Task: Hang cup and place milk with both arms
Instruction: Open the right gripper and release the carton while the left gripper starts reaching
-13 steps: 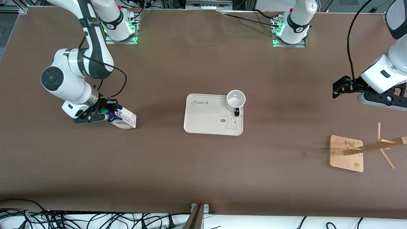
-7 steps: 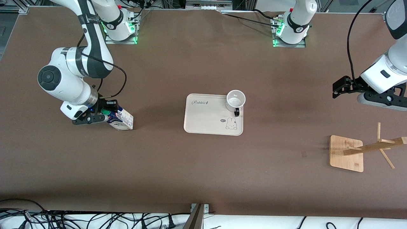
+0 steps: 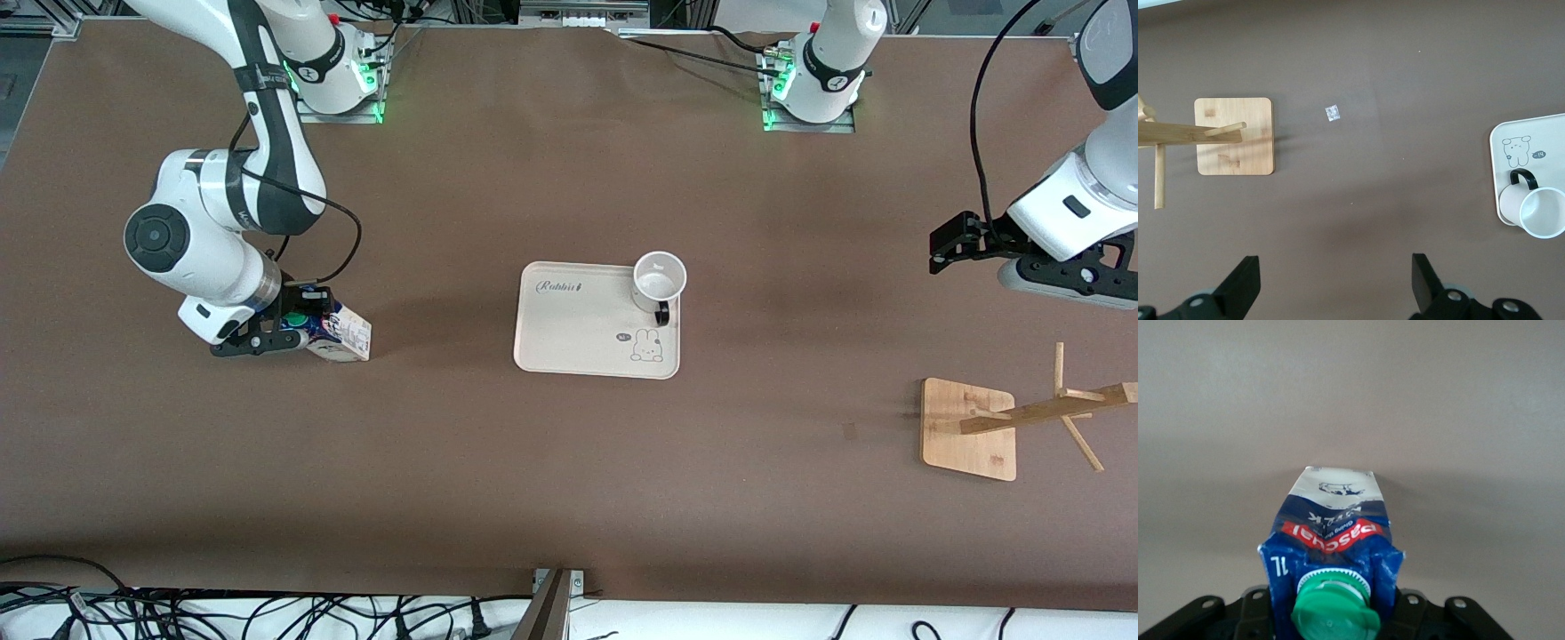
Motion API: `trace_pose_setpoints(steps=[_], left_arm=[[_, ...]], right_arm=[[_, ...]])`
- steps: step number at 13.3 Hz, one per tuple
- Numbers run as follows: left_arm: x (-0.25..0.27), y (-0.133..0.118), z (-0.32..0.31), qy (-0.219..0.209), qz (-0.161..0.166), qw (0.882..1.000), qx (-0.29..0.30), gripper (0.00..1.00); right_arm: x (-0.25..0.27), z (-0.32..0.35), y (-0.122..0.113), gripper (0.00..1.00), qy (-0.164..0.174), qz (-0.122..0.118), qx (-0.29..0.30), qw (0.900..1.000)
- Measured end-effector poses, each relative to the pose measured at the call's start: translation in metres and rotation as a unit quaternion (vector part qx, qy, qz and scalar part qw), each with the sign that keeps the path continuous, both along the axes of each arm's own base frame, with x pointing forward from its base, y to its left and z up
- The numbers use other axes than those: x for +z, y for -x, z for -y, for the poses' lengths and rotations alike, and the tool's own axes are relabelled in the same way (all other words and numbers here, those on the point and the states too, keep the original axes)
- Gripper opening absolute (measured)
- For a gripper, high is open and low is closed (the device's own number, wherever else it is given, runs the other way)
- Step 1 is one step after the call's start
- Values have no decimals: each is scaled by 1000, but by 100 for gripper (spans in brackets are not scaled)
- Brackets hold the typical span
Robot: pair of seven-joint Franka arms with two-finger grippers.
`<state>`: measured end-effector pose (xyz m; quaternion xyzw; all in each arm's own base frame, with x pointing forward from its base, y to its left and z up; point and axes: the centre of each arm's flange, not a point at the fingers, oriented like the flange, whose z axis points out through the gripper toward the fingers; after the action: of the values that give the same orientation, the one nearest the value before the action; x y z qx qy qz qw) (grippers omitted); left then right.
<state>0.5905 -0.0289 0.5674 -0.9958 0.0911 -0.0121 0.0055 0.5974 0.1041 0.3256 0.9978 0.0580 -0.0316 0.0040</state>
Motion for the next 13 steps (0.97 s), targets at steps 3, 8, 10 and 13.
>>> trace_pose_setpoints(steps=[3,8,10,13], left_arm=[[-2,1,-9,-1,-8,1000,8,100],[-6,6,-24,-1,-32,999,19,100],[-7,7,-19,-1,-37,999,10,100],[-12,14,-3,-1,-66,997,-26,100]], right_arm=[[26,-11,-16,85,-2,22,-3,1000],[81,-26,-27,100,-15,19,10,1000],[124,-31,-29,100,-22,6,16,1000],[174,-19,-20,100,-33,-13,13,999]])
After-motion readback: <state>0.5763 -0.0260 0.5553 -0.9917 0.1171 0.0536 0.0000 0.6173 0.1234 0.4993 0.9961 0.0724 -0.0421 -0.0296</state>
